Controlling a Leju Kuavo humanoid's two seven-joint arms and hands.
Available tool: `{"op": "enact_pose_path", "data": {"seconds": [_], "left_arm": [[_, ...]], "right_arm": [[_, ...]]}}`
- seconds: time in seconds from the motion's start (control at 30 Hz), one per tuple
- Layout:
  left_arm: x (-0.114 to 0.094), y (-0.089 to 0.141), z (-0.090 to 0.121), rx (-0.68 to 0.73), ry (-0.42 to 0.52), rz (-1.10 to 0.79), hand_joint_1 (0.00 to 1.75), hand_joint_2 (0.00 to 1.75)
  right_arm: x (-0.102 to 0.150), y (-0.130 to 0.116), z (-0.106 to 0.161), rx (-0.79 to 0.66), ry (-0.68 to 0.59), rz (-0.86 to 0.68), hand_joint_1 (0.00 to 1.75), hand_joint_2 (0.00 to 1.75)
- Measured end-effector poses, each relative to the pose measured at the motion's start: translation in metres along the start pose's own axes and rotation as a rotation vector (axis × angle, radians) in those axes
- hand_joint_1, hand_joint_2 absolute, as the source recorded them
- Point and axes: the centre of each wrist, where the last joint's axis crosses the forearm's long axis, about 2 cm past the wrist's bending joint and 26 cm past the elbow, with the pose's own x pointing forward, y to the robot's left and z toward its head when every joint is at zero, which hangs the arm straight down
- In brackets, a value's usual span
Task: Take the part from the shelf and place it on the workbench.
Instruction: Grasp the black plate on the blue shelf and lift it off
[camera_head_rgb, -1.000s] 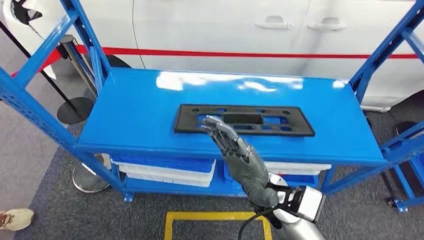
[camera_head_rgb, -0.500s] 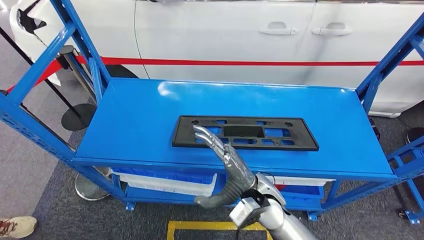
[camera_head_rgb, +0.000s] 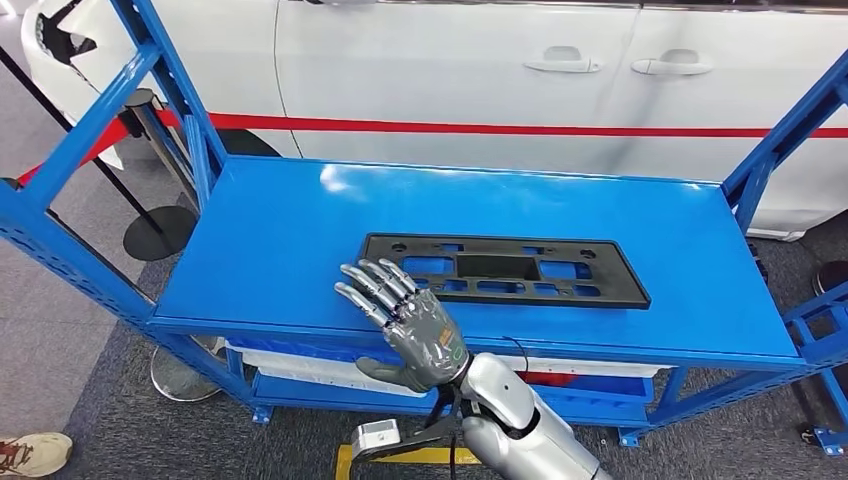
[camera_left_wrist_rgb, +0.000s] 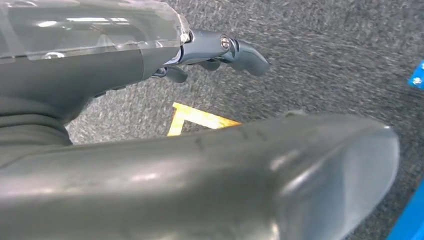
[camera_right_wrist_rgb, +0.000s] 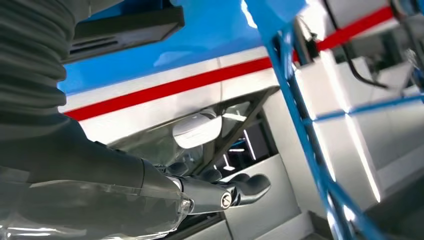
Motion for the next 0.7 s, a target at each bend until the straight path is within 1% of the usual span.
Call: {"op": "enact_pose_path", "data": {"seconds": [0.13, 0.23, 0.47, 0.6, 0.7], "left_arm": [[0.000, -0.001, 0.000, -0.004, 0.010, -0.007, 0.00, 0.00], [0.000, 0.000, 0.000, -0.004, 0.015, -0.009, 0.00, 0.00], [0.001, 0.000, 0.000, -0.010, 0.014, -0.014, 0.00, 0.00], [0.003, 0.001, -0.001, -0.014, 0.010, -0.022, 0.00, 0.00], [0.003, 0.002, -0.001, -0.014, 0.012, -0.028, 0.00, 0.00]], "right_arm": [[-0.003, 0.009, -0.011, 0.057, 0.023, 0.069, 0.00, 1.75], [-0.005, 0.016, -0.016, 0.091, 0.038, 0.082, 0.00, 1.75], [-0.007, 0.018, -0.037, 0.110, 0.059, 0.120, 0.00, 1.75], [-0.009, 0.019, -0.055, 0.126, 0.080, 0.140, 0.00, 1.75], [-0.011, 0.024, -0.059, 0.155, 0.098, 0.146, 0.00, 1.75]]}}
